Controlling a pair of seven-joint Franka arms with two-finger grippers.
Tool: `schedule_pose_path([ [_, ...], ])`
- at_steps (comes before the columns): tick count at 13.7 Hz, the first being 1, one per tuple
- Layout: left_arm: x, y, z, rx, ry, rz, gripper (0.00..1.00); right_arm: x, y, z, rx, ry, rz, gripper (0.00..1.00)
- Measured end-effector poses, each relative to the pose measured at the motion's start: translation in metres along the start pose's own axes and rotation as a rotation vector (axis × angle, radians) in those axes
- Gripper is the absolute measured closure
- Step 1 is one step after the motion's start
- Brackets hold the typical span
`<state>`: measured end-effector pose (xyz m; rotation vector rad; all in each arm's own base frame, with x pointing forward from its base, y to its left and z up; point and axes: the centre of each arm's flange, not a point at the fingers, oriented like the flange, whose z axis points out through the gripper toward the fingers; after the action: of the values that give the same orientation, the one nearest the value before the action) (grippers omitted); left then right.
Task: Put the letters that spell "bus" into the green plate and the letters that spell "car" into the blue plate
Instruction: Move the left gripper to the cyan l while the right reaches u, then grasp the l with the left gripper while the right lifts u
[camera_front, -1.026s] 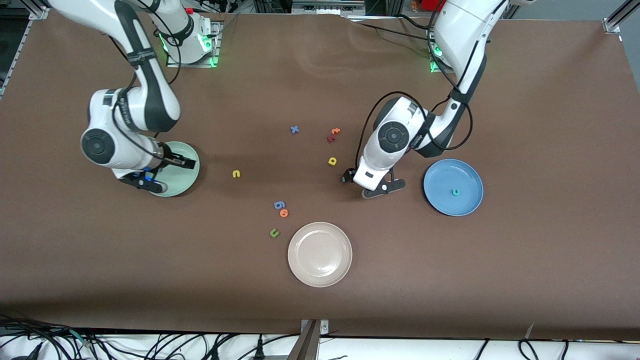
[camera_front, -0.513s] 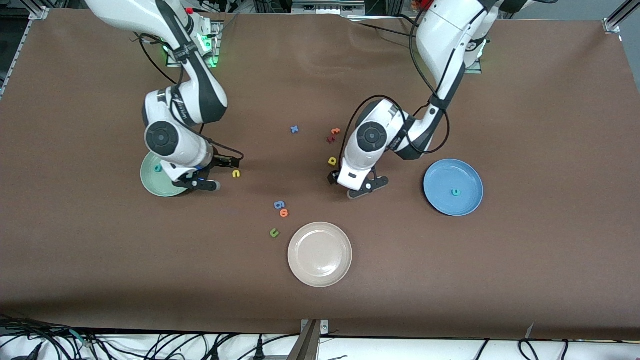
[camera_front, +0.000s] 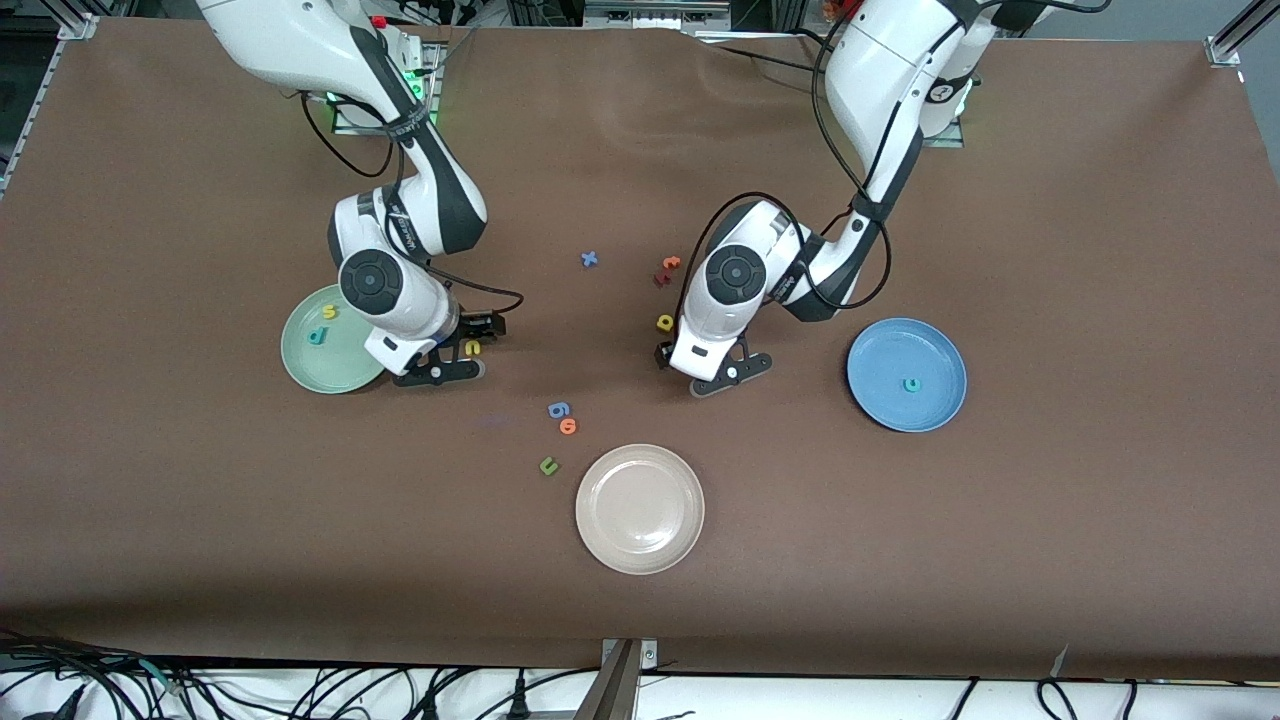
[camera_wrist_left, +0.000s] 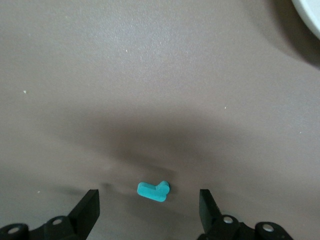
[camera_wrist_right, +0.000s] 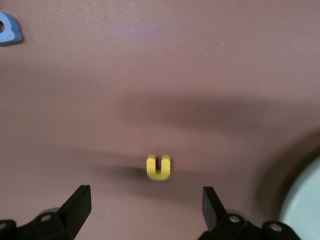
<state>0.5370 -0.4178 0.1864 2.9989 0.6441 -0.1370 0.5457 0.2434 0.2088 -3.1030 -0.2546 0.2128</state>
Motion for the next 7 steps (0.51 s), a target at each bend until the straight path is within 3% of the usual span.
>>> schedule_pose_path([
  [3,0.000,0.000,0.001,0.001,0.000,0.000,0.20,0.001,0.003,0.024,-0.006,0.004,-0.023,0.01],
  [6,0.000,-0.001,0.005,0.007,-0.004,0.000,0.23,-0.002,0.005,0.035,-0.011,-0.014,-0.022,0.02],
  [7,-0.001,-0.001,0.007,0.009,-0.006,0.000,0.26,-0.003,0.006,0.036,-0.012,-0.012,-0.021,0.06],
])
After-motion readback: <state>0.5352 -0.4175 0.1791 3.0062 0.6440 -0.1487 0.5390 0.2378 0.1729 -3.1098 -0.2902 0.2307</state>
